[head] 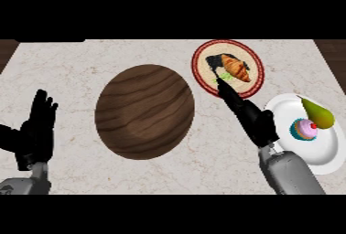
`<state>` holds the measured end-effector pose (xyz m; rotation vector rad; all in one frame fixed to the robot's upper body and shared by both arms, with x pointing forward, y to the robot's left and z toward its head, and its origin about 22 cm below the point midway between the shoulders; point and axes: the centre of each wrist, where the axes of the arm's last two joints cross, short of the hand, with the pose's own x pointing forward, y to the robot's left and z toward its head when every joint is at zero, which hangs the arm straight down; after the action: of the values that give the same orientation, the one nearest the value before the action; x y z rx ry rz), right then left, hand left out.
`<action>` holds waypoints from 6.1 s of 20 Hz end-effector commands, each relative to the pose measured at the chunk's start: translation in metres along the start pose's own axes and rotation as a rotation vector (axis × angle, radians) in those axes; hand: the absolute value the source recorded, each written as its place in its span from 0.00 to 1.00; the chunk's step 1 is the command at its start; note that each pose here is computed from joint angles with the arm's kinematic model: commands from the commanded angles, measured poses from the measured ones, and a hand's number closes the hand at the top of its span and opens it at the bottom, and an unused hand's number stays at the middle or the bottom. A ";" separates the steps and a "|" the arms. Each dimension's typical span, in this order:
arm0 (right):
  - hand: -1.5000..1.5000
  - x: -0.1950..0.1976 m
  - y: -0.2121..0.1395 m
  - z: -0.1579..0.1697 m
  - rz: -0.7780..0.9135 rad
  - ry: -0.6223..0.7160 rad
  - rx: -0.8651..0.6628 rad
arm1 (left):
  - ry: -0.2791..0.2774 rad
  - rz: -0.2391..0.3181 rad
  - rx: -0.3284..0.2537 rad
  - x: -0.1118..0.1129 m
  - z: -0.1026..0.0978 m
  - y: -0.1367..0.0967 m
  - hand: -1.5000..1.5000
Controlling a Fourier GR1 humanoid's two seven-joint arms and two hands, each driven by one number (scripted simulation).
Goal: Pick the cupcake from the plate and place it in the bowl
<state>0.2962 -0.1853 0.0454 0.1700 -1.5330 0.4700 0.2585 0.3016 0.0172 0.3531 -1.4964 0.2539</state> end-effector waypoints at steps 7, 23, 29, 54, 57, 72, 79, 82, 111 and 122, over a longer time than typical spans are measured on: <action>0.00 0.105 -0.048 0.016 0.404 -0.435 0.325 | -0.222 -0.042 -0.102 0.049 -0.025 0.009 0.50; 0.00 0.078 -0.197 0.185 0.637 -0.442 0.081 | -0.287 -0.025 -0.193 0.072 -0.041 0.020 0.50; 0.00 0.143 -0.223 0.194 0.910 -0.169 0.244 | -0.274 -0.026 -0.185 0.060 -0.041 0.023 0.50; 0.00 0.066 -0.236 0.155 1.062 0.098 0.428 | -0.292 -0.019 -0.216 0.066 -0.049 0.010 0.50; 0.00 0.045 -0.223 0.141 1.083 0.134 0.427 | -0.302 -0.017 -0.225 0.060 -0.049 0.000 0.50; 0.00 -0.001 -0.241 0.120 1.044 0.056 0.447 | -0.304 -0.016 -0.211 0.064 -0.037 0.014 0.50; 0.00 -0.015 -0.239 0.102 1.086 0.115 0.472 | -0.292 -0.006 -0.223 0.055 -0.043 0.027 0.50; 0.00 -0.031 -0.220 0.109 1.075 0.102 0.471 | -0.293 -0.021 -0.212 0.065 -0.042 0.024 0.50; 1.00 -0.071 -0.225 0.075 1.130 0.001 0.386 | -0.300 -0.037 -0.197 0.081 -0.060 0.010 0.50; 1.00 0.032 -0.247 -0.024 1.313 0.057 0.316 | -0.348 0.016 -0.330 0.081 -0.050 -0.019 0.50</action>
<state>0.3961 -0.3953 0.0880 -0.6098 -1.3409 1.7163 0.3121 0.3048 0.0925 0.1496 -1.8306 -0.0344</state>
